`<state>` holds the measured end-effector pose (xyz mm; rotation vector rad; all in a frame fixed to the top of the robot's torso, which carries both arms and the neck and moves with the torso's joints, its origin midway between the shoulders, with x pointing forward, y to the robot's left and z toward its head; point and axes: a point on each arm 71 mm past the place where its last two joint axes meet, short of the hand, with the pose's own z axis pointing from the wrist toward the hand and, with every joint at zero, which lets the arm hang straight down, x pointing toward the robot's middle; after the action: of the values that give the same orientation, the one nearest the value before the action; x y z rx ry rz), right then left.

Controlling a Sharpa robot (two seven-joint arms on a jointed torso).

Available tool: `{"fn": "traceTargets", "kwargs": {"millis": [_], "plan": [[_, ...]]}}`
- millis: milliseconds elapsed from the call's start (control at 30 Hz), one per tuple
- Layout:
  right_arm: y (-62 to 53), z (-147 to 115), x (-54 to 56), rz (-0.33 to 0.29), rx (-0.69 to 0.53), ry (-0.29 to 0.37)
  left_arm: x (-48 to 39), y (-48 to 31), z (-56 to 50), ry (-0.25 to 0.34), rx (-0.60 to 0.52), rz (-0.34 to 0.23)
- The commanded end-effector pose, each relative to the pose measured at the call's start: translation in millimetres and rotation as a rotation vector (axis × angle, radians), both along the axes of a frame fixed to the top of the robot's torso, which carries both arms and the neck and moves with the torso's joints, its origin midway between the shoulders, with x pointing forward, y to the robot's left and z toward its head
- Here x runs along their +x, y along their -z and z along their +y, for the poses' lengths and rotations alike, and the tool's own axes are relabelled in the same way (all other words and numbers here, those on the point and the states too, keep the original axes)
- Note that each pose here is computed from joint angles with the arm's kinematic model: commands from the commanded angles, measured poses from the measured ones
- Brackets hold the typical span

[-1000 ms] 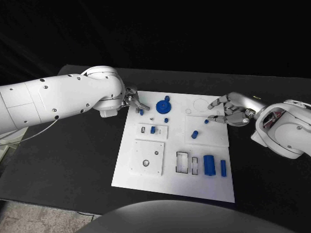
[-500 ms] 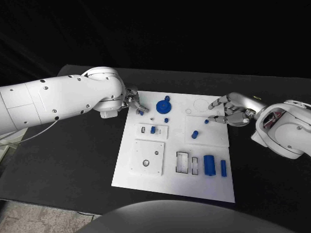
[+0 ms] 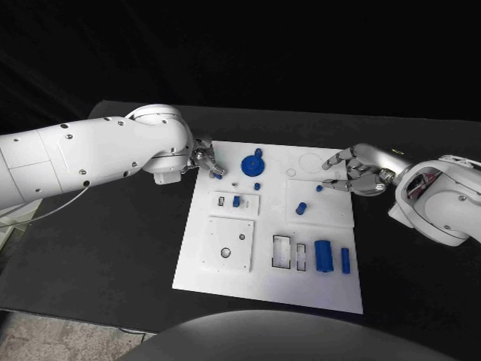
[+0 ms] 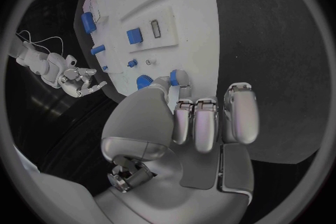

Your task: Assemble the parts on the task board

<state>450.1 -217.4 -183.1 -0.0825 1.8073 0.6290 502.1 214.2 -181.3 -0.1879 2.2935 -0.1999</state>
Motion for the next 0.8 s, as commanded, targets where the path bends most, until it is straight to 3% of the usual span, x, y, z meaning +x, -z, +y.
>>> {"fn": "traceTargets", "kwargs": {"millis": [33, 233, 600, 800], "plan": [[0.3, 0, -0.2, -0.003, 0.000, -0.002, -2.6, 0.6, -1.1, 0.003, -0.021, 0.015], [0.2, -1, -0.5, -0.004, 0.001, 0.000, -8.4, -1.6, 0.6, -0.003, -0.042, 0.001], [0.0, -3, -1.5, -0.004, 0.001, 0.006, -36.0, -8.6, 3.2, 0.019, -0.081, -0.013], [0.0, -2, -1.5, -0.004, 0.001, 0.004, -46.5, -5.3, -2.0, 0.046, -0.079, 0.000]]}}
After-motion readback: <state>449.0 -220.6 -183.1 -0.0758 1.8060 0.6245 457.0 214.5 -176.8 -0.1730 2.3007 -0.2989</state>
